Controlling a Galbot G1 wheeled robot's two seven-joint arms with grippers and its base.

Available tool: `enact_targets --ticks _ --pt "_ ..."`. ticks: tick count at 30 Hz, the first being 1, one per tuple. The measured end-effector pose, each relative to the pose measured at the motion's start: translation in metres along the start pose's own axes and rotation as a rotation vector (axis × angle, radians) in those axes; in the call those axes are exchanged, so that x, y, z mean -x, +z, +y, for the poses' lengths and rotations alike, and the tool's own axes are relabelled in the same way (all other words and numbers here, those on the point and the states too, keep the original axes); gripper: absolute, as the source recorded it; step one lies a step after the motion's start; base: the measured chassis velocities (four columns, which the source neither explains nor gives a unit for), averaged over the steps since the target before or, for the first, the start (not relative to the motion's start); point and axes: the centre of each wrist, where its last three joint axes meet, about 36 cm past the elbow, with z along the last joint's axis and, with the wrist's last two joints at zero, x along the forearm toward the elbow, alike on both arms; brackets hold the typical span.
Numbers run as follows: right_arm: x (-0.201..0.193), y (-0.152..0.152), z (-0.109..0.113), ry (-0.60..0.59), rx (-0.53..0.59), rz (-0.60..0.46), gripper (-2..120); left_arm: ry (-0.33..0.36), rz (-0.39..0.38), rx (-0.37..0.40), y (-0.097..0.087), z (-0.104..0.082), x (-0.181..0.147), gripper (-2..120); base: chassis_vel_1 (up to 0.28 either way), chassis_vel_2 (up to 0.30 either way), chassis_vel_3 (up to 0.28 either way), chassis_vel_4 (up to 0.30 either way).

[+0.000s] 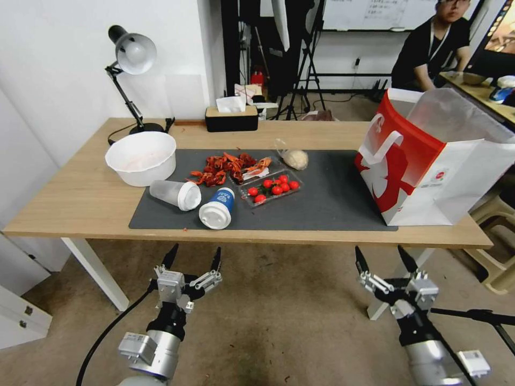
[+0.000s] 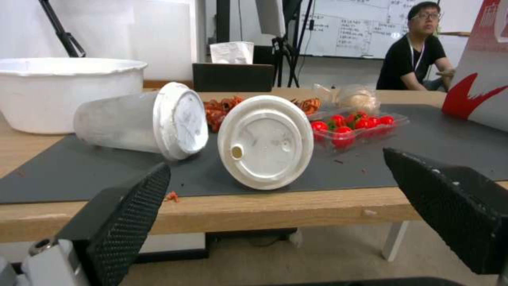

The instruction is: Pick up the trash from the table and place it into the takeout bag.

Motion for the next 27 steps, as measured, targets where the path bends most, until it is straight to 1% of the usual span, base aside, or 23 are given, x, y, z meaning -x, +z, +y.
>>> enact_targets --ticks 5,8,14,20,22,23,24,26,27 --pt "0.003 0.003 0.0 -0.012 -0.002 0.015 100 0.001 0.003 0.01 0.0 0.003 -0.003 100 0.0 0.0 0.0 0.0" --pt "0.021 0.002 0.0 -0.026 -0.014 0.018 100 -0.016 -0.008 0.025 -0.001 0.006 -0.003 100 0.0 0.0 0.0 0.0" --pt "0.033 0.002 0.0 -0.028 -0.032 0.01 100 -0.024 -0.011 0.026 -0.001 0.007 -0.003 100 0.0 0.0 0.0 0.0" --pt "0.061 -0.001 0.002 -0.042 -0.054 -0.022 100 -0.033 -0.012 0.027 -0.001 0.008 -0.004 100 0.0 0.0 0.0 0.0" --pt "0.062 -0.001 0.002 -0.043 -0.054 -0.022 100 -0.033 -0.012 0.027 -0.001 0.008 -0.004 100 0.0 0.0 0.0 0.0" --pt "0.077 -0.005 0.003 -0.053 -0.053 -0.032 100 -0.036 -0.013 0.026 -0.002 0.008 -0.004 100 0.0 0.0 0.0 0.0" --pt "0.077 -0.005 0.003 -0.053 -0.053 -0.032 100 -0.036 -0.013 0.026 -0.002 0.008 -0.004 100 0.0 0.0 0.0 0.0" --pt "0.115 -0.016 0.01 -0.07 -0.052 -0.056 100 -0.041 -0.014 0.024 -0.003 0.008 -0.005 100 0.0 0.0 0.0 0.0" --pt "0.115 -0.016 0.01 -0.07 -0.052 -0.056 100 -0.041 -0.014 0.024 -0.003 0.008 -0.005 100 0.0 0.0 0.0 0.0"
